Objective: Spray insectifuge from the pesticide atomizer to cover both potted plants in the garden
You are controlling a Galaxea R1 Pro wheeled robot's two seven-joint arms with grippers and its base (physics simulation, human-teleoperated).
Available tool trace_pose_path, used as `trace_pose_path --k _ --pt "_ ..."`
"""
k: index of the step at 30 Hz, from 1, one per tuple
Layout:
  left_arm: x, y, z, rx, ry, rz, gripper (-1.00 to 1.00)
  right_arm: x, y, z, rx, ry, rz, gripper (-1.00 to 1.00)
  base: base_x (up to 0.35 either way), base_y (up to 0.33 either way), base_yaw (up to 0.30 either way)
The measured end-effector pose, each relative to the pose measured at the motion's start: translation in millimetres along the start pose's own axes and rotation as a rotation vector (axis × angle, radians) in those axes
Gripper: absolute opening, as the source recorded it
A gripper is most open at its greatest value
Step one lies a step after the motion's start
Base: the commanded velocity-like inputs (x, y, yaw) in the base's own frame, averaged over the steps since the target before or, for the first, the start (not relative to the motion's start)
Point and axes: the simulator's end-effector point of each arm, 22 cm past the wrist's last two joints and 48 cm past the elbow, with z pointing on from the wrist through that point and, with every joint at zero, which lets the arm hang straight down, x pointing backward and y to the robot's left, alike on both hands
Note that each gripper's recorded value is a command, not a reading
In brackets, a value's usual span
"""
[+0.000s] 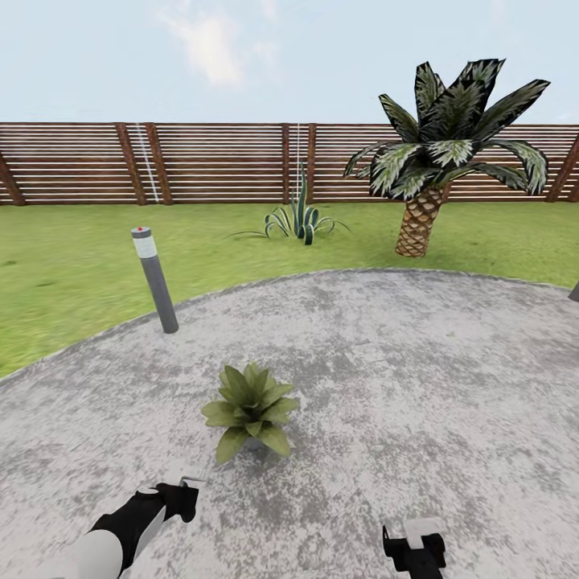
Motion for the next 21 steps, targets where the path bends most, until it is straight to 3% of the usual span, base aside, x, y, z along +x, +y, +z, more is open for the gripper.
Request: trace_pose_path --k 10,15,21 --pt "-18.0 4.6 -2.4 -0.010 -0.041 -0.011 -1.00 -0.3 0.8 0.0 -0.001 0.000 0.001 1.00 0.000 0.000 0.197" --pt "-19.7 1.8 -2.3 -0.006 -0.044 0.003 -1.00 0.0 -1.5 0.2 0.001 -0.001 -0.003 1.00 0.021 0.000 0.020" --pt "-19.8 0.8 -2.4 -0.005 -0.044 0.007 -1.00 0.9 -1.1 -0.1 0.000 0.002 -0.003 1.00 0.217 0.000 0.000"
